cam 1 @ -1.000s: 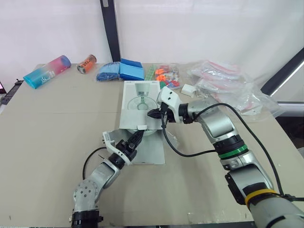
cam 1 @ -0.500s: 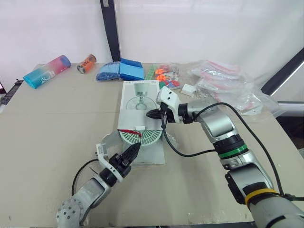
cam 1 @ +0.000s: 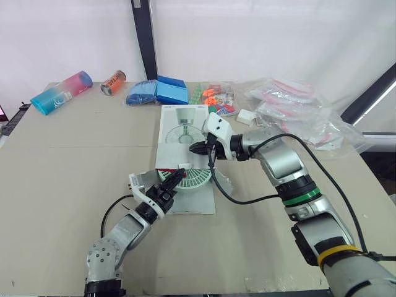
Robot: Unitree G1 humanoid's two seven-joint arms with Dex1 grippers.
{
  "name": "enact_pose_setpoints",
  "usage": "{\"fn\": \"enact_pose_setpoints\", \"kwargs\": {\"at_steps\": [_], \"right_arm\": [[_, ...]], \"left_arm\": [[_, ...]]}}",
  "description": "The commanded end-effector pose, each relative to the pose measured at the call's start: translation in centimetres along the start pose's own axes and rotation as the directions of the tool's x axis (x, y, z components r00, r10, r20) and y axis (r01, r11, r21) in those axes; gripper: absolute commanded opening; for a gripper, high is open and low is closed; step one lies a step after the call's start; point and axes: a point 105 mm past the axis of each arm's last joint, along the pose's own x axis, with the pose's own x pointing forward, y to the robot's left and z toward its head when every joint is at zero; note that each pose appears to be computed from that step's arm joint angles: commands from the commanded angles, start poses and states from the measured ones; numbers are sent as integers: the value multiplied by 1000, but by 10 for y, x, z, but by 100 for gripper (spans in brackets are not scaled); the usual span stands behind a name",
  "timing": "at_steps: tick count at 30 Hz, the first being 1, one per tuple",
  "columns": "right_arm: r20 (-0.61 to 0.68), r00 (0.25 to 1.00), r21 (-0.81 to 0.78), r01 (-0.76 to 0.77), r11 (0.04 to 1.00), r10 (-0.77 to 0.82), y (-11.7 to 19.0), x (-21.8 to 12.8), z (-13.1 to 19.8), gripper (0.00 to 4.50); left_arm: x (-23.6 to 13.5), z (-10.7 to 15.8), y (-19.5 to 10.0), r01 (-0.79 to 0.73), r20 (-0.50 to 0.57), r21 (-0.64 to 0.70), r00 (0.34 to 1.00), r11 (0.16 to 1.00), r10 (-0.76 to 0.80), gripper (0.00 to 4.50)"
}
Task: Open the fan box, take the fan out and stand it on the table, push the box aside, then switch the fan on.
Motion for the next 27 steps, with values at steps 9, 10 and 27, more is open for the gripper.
{"fn": "enact_pose_setpoints", "kwargs": {"at_steps": [9,10,27], "right_arm": [[16,1000,-32,-2,999,3,0,1,9,0],[17,1000,-33,-3,999,3,0,1,9,0],[21,1000,-39,-13,999,14,-1,0,12,0]], "left_arm": [[-16,-3,1,-32,-21,11,999,999,32,153],[-20,-4,1,-36,-29,7,999,999,36,153],[-92,-35,-8,-139,-95,-153,988,979,125,254]]}}
